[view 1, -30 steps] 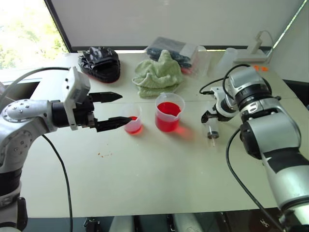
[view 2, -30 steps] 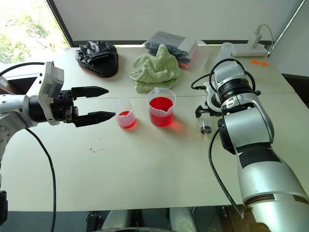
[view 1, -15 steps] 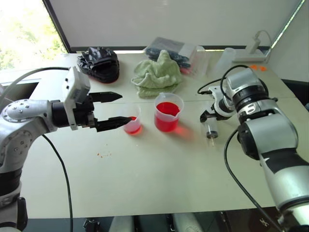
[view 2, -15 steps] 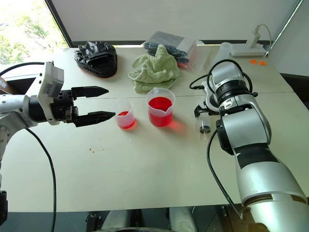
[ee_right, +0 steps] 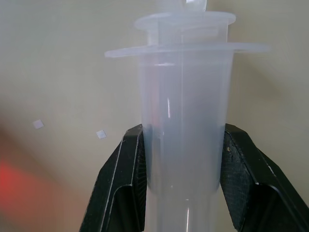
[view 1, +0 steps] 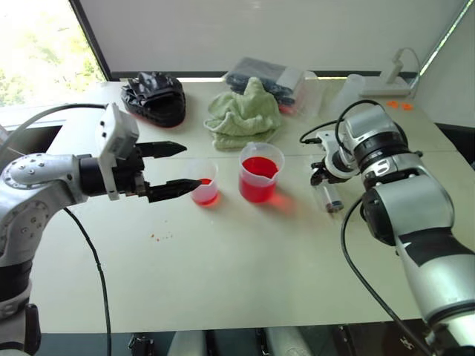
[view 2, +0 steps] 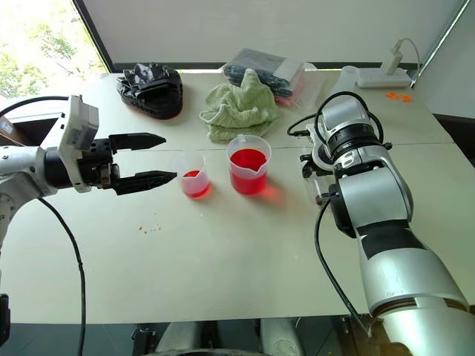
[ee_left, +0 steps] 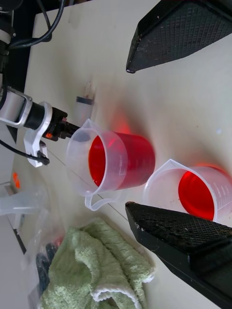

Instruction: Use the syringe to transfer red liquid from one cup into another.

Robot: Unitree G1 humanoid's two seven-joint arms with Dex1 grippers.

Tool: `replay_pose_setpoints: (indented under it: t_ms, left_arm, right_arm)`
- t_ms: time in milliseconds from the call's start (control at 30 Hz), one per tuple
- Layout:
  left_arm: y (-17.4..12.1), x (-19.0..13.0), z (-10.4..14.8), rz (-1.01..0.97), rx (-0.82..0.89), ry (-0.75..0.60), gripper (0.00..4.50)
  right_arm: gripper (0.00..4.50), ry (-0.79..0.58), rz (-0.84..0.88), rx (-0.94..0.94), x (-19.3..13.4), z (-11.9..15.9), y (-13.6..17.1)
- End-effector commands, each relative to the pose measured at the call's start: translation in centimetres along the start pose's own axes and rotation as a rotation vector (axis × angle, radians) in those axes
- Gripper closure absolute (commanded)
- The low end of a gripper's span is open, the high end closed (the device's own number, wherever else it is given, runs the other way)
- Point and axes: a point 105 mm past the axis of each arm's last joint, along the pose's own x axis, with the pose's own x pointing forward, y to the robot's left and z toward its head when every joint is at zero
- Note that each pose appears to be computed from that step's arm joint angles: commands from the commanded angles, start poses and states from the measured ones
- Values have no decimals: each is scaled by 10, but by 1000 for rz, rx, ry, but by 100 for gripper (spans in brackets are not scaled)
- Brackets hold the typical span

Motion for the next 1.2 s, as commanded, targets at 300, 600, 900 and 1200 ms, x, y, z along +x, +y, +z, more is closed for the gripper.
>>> replay_pose_setpoints:
  t_ms: [300, 600, 900, 1200]
  left_arm:
    - [7, 4, 17, -5, 42, -61, 0]
    - [30, 24, 35, -62, 61, -130, 0]
    - [41, 38, 47, -121, 93, -145, 0]
    - [42, 34, 56, -128, 114, -138, 0]
  right_arm:
    - [304, -404, 172, 134, -65, 47, -15]
    - [304, -967, 130, -4, -157, 78, -5]
    - [304, -1464, 213, -241, -205, 66, 62]
    - [304, -1569, 449, -242, -202, 35, 109]
